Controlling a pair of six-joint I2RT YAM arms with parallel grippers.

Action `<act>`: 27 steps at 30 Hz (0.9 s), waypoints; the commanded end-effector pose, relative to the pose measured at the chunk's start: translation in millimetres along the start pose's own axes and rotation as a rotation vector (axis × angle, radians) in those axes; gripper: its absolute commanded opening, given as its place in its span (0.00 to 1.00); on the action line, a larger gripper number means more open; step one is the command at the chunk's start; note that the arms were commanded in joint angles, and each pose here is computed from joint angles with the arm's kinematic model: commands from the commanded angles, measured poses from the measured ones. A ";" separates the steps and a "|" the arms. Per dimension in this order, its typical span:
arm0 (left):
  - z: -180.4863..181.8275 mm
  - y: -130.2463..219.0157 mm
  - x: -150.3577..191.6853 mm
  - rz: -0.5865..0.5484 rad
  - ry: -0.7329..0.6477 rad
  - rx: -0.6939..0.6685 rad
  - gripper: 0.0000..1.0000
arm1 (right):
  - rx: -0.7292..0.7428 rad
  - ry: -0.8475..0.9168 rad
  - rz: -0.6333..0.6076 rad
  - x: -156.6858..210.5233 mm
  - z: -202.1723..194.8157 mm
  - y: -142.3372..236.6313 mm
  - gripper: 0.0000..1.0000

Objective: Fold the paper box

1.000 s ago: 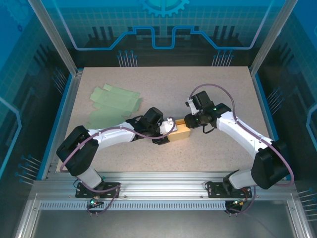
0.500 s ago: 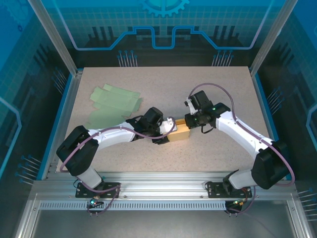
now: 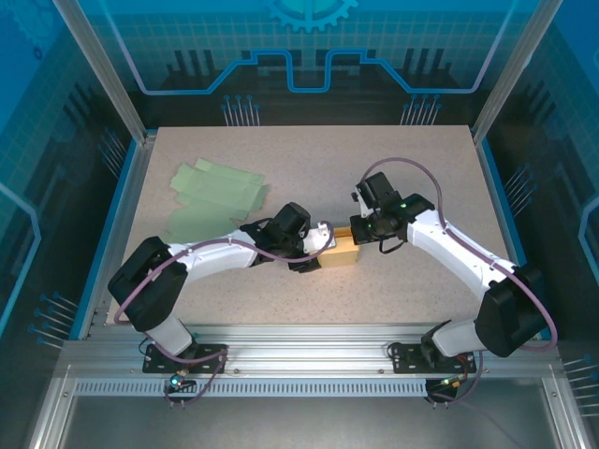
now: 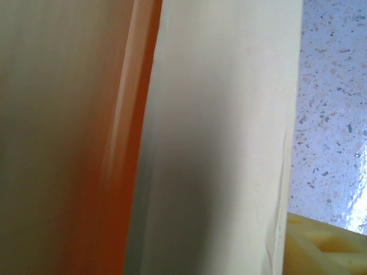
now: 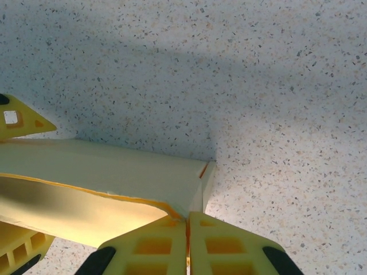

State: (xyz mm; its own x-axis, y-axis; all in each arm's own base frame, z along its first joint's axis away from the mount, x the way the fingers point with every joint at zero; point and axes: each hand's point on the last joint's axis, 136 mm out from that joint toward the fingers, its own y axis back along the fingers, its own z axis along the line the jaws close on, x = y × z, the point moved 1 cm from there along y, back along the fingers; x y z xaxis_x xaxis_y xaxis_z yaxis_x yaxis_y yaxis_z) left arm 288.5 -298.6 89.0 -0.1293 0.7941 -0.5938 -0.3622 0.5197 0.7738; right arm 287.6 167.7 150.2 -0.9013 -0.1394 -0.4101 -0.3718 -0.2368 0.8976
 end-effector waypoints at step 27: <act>-1.2 4.0 -20.0 -0.026 -0.024 -0.004 0.74 | 0.056 -0.088 0.007 6.6 -4.8 4.1 0.07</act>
State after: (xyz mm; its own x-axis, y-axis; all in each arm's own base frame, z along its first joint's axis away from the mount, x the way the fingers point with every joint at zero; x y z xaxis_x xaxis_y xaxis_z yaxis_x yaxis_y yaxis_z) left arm 292.4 -303.8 87.5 -0.1098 0.8152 -0.5686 -0.3803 0.4941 0.7818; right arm 286.3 162.3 148.7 -0.9204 -0.0461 -0.3883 -0.3718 -0.2043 0.9055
